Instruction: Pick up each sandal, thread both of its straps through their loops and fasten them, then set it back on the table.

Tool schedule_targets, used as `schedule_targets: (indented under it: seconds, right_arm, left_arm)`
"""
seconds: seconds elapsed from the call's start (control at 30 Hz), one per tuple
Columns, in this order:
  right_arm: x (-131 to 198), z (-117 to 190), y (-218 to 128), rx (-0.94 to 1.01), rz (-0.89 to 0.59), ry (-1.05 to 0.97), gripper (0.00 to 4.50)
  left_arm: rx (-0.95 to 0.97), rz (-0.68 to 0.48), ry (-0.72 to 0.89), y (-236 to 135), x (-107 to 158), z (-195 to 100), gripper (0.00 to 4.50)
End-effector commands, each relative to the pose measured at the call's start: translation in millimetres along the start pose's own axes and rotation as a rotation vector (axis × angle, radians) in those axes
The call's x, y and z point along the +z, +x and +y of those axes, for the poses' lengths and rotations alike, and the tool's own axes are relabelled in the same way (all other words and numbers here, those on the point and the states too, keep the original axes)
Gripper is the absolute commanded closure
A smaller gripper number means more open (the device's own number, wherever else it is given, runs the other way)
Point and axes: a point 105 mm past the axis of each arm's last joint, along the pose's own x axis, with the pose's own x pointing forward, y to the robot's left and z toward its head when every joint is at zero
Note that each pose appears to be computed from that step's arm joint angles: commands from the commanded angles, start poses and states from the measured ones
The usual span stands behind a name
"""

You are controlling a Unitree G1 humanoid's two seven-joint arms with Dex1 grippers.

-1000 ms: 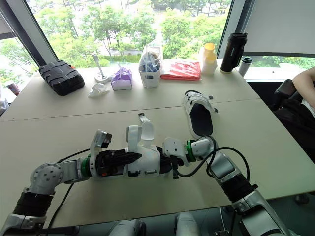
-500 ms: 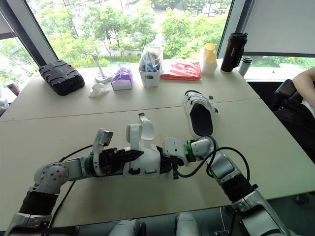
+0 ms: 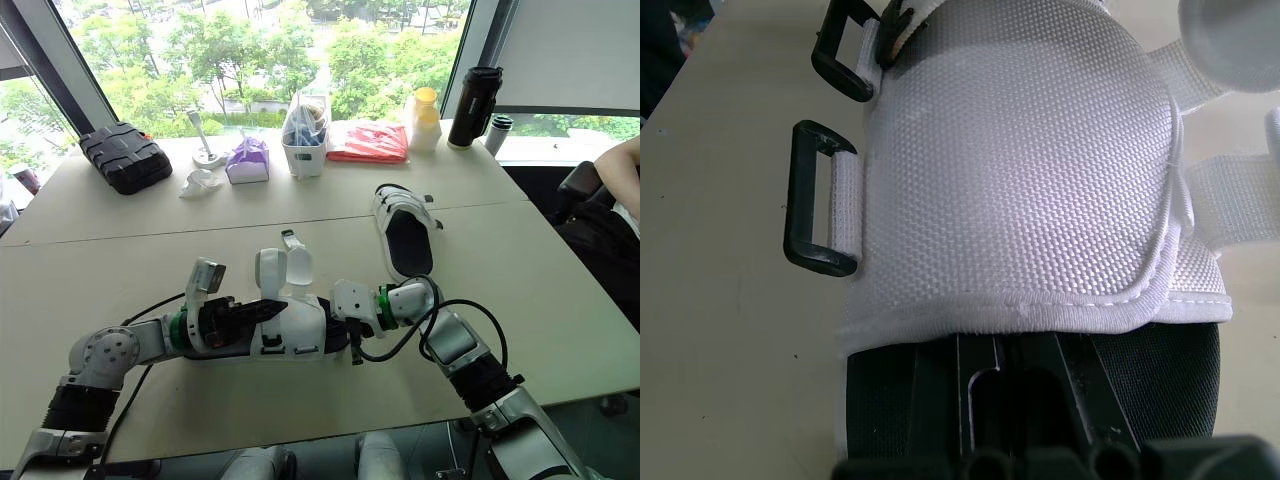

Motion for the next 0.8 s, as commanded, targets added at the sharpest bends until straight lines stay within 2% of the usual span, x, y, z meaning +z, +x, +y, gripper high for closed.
schedule_targets:
  seconds: [0.03, 0.8]
  right_arm:
    - [-11, 9, 6, 0.030, 0.044, 0.023, 4.50]
    - [-12, 11, 8, 0.029, 0.047, 0.024, 4.50]
  left_arm:
    - [-0.026, 0.013, 0.019, 1, 0, -6, 4.41]
    - [-0.076, 0.024, -0.034, -1, -1, -18, 4.41]
